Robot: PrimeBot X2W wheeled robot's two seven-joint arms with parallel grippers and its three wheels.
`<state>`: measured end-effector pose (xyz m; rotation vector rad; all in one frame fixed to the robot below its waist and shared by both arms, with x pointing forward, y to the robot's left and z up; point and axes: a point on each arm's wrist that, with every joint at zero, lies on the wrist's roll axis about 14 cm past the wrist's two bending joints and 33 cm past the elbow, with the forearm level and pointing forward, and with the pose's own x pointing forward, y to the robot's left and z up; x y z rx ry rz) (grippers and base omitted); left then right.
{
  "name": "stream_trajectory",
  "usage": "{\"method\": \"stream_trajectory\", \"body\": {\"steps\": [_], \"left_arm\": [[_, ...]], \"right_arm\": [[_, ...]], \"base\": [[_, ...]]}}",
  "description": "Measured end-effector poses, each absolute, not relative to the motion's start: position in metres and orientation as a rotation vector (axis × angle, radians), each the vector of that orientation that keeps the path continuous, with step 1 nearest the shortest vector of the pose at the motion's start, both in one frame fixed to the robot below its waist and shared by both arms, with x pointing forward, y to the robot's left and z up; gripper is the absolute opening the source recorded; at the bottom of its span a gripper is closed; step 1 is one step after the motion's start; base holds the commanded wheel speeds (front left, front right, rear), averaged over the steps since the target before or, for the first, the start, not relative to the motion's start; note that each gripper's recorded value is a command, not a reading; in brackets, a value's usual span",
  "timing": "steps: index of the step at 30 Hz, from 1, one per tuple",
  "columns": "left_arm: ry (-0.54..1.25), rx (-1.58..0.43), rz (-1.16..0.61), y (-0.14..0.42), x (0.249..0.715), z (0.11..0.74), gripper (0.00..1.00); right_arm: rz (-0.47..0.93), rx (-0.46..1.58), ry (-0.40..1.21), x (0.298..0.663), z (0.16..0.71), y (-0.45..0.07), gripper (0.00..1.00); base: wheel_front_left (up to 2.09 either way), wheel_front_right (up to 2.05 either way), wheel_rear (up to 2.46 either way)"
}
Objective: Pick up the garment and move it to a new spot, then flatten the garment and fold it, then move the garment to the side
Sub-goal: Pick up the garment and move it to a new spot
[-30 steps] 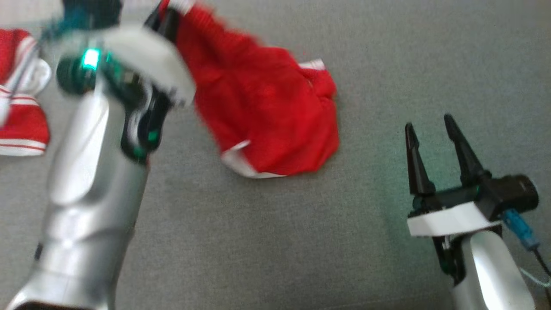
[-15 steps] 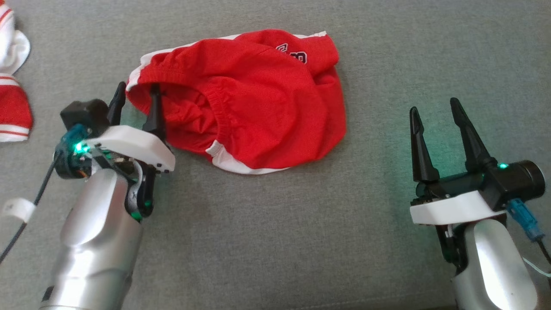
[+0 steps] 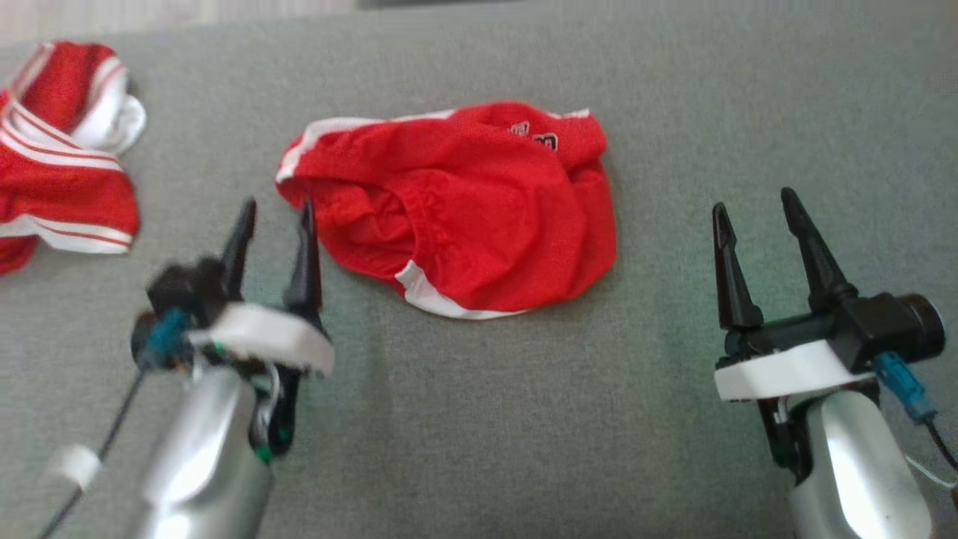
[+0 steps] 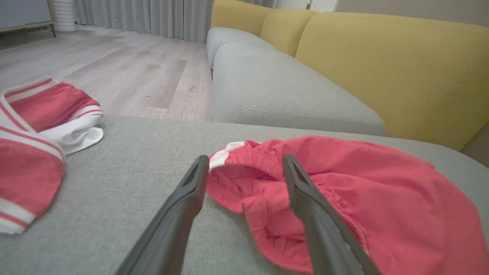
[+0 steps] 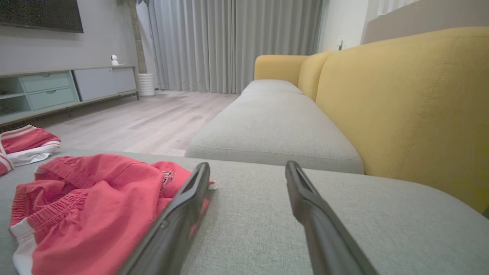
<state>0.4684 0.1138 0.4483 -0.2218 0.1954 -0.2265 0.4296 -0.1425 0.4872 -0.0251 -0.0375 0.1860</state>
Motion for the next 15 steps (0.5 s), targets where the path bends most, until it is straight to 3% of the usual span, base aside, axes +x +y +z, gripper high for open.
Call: {"method": "stream_trajectory", "body": {"steps": [15], "left_arm": [[0.156, -0.255, -0.122, 0.132, 0.361, 0.458, 1.00]], "right_arm": [[0.230, 0.005, -0.008, 0.375, 0.485, -0.127, 1.00]], "base": [[0.00, 0.00, 0.00]]}}
